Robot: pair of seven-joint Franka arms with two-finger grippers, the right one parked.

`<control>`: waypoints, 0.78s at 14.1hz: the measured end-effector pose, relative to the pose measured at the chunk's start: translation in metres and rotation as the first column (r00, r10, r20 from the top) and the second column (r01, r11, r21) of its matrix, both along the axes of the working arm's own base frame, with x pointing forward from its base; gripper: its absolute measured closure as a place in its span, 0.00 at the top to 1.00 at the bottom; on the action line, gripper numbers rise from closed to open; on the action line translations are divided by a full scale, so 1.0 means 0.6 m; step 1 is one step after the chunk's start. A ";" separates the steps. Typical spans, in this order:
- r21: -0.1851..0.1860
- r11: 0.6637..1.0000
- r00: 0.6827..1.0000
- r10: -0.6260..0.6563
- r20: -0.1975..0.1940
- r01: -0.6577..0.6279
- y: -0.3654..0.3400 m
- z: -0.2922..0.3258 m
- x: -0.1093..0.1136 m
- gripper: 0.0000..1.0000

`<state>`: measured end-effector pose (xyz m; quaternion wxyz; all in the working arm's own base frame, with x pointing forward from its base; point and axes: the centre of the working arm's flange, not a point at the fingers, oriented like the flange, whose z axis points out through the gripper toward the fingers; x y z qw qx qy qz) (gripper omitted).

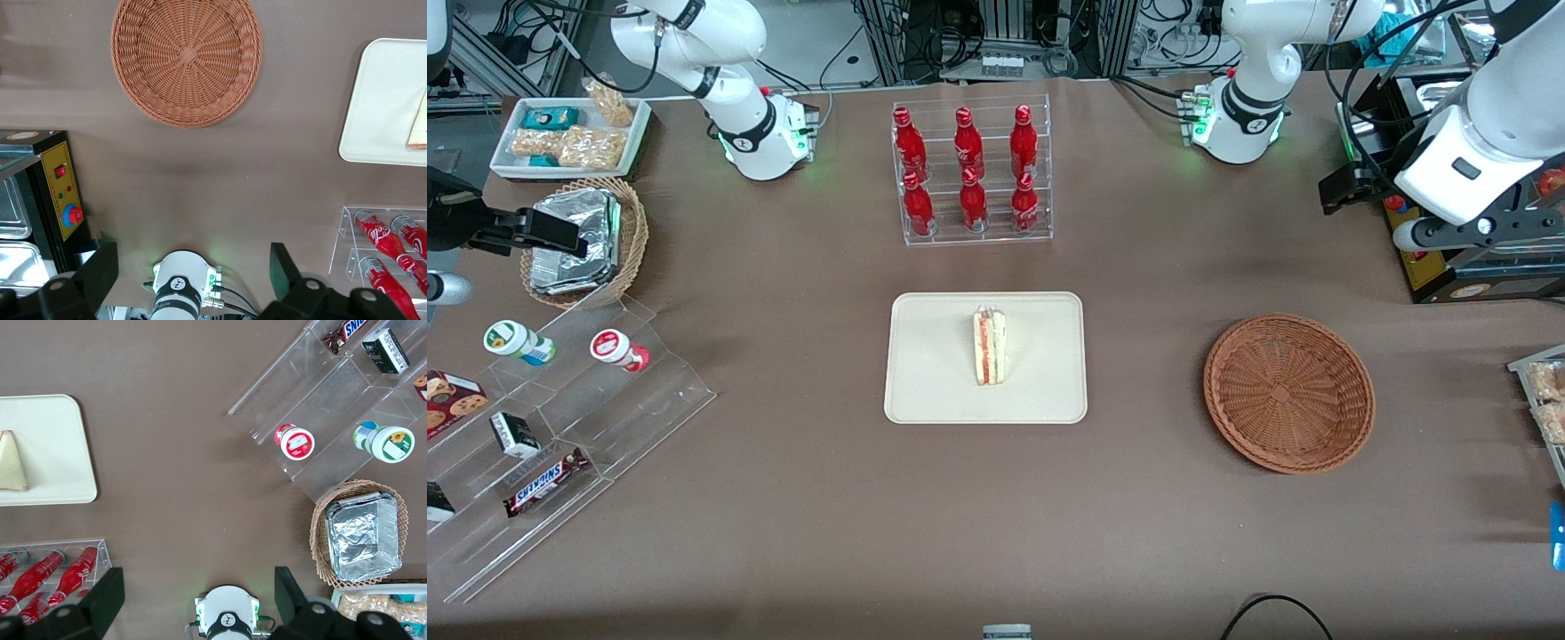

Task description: Place sandwich from basket to tray

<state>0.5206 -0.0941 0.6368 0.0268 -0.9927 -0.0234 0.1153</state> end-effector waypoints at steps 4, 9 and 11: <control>0.002 1.000 1.000 0.021 0.008 -0.021 0.004 0.002 0.002 1.00; 0.004 0.999 0.999 0.036 0.013 -0.036 0.006 0.002 0.003 1.00; 0.002 0.998 0.998 0.058 0.013 -0.058 0.018 0.002 0.005 1.00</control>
